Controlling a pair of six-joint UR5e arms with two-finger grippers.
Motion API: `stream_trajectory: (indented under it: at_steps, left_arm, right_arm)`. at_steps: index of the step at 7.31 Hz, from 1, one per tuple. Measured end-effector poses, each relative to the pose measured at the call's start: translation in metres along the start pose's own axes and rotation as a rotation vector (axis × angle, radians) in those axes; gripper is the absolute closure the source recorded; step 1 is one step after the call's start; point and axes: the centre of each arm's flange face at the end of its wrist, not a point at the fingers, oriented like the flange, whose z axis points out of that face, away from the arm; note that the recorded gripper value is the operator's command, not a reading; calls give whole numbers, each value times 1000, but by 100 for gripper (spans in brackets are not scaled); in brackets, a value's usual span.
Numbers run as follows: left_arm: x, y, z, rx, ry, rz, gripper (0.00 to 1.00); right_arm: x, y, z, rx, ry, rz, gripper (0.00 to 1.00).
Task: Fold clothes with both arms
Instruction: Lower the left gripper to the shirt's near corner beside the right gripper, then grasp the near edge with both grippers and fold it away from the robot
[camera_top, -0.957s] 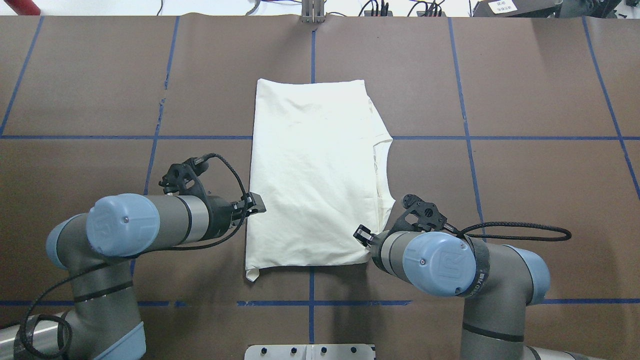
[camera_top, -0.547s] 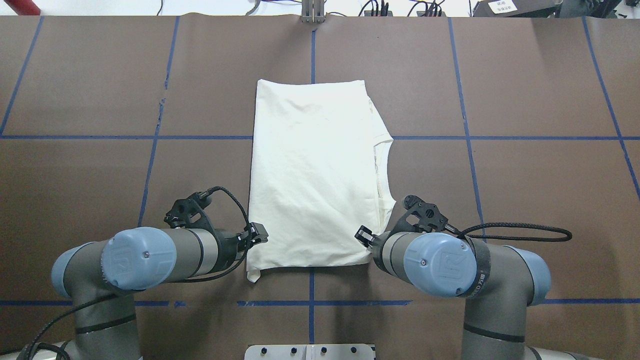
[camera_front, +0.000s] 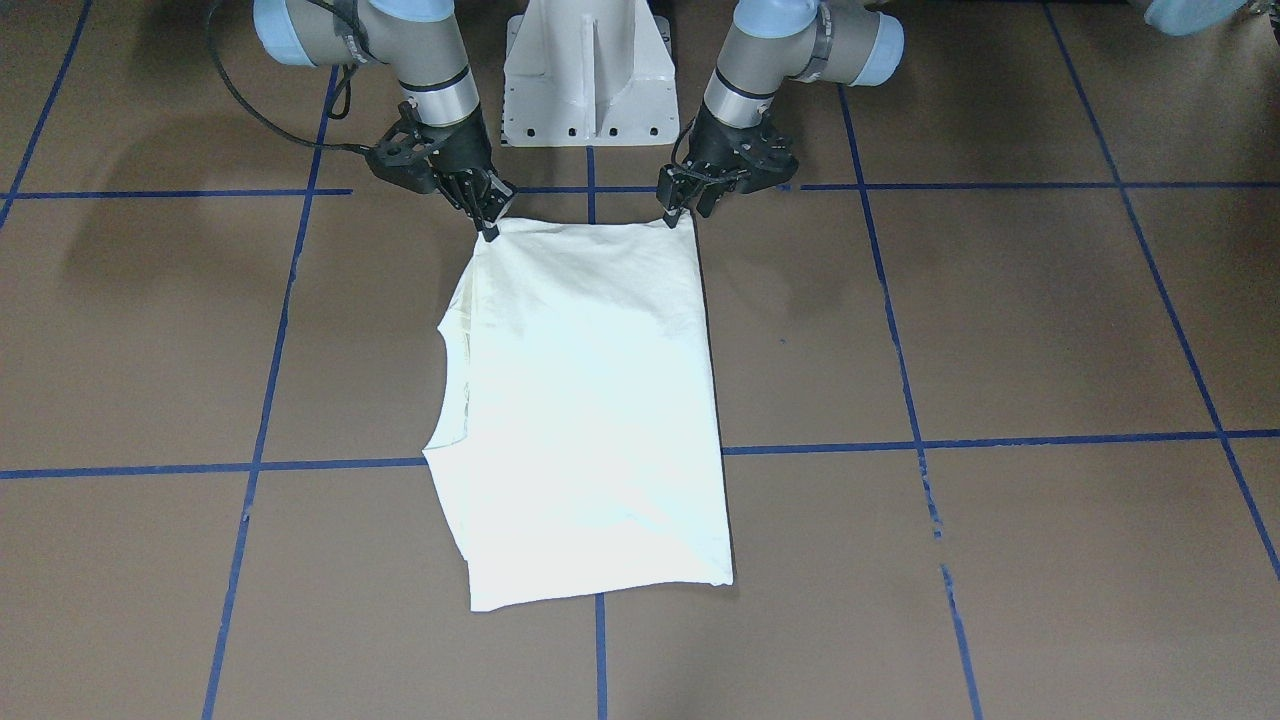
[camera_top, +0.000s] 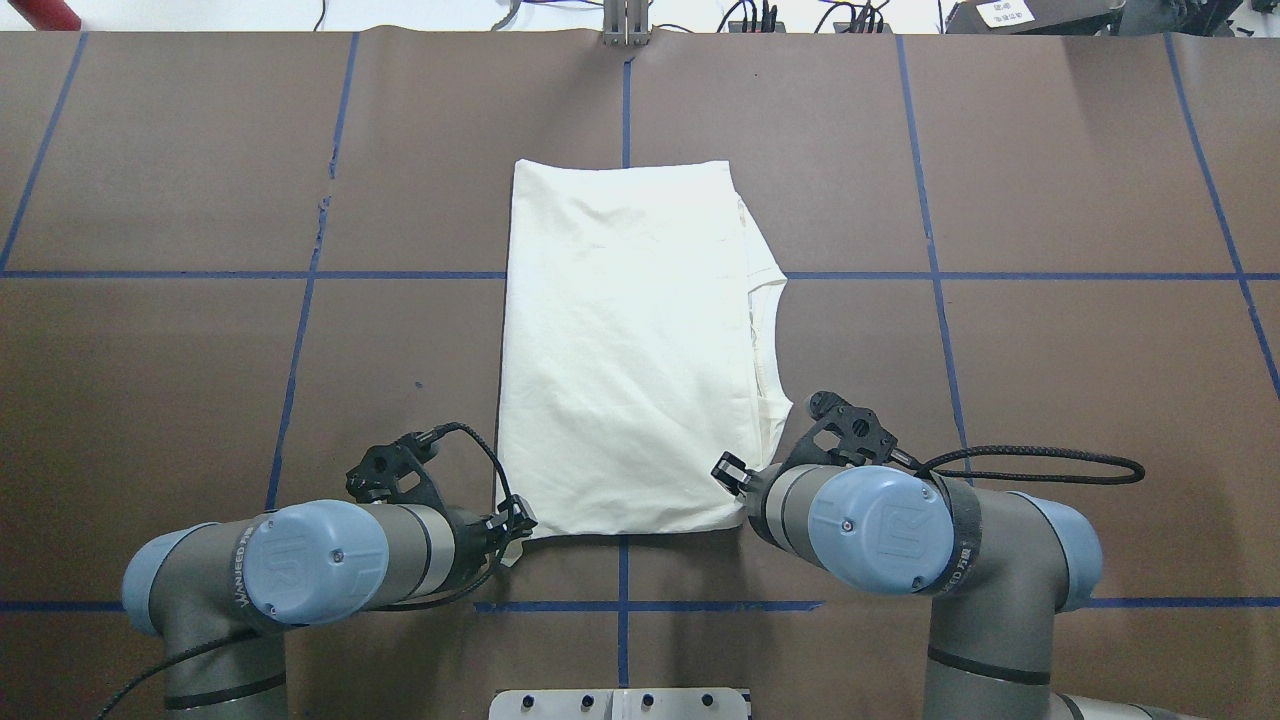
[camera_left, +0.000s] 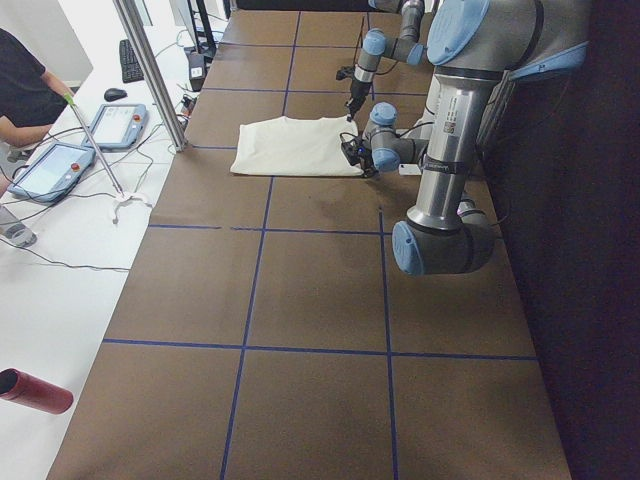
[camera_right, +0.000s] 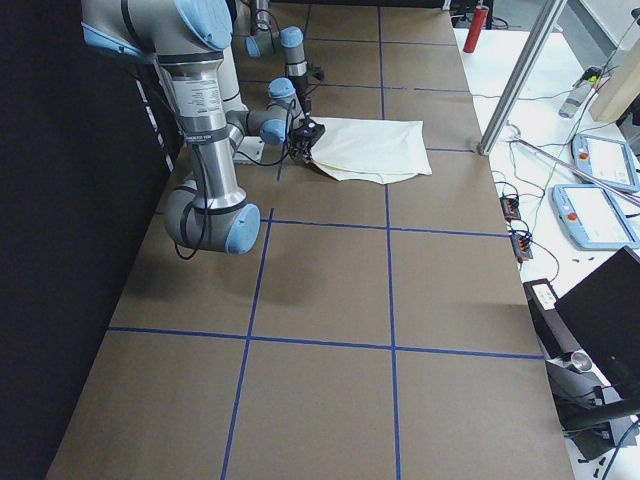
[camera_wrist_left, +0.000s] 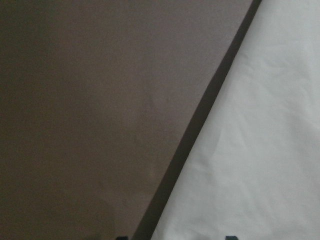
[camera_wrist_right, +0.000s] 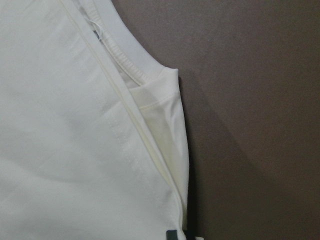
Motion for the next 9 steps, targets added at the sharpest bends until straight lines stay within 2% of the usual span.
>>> stream_trajectory:
  at_steps: [2, 3, 5, 9]
  left_arm:
    - [0, 3, 2, -3, -4, 2, 59]
    - [-1, 3, 3, -2, -6, 2, 66]
    - [-1, 2, 4, 7, -5, 3, 100]
    - [3, 2, -4, 20, 15, 2, 100]
  right_arm:
    - [0, 0, 0, 0, 0, 0, 100]
    - [0, 0, 0, 0, -1, 0, 100]
    - [0, 0, 0, 0, -1, 0, 100]
    - [0, 0, 0, 0, 0, 0, 100]
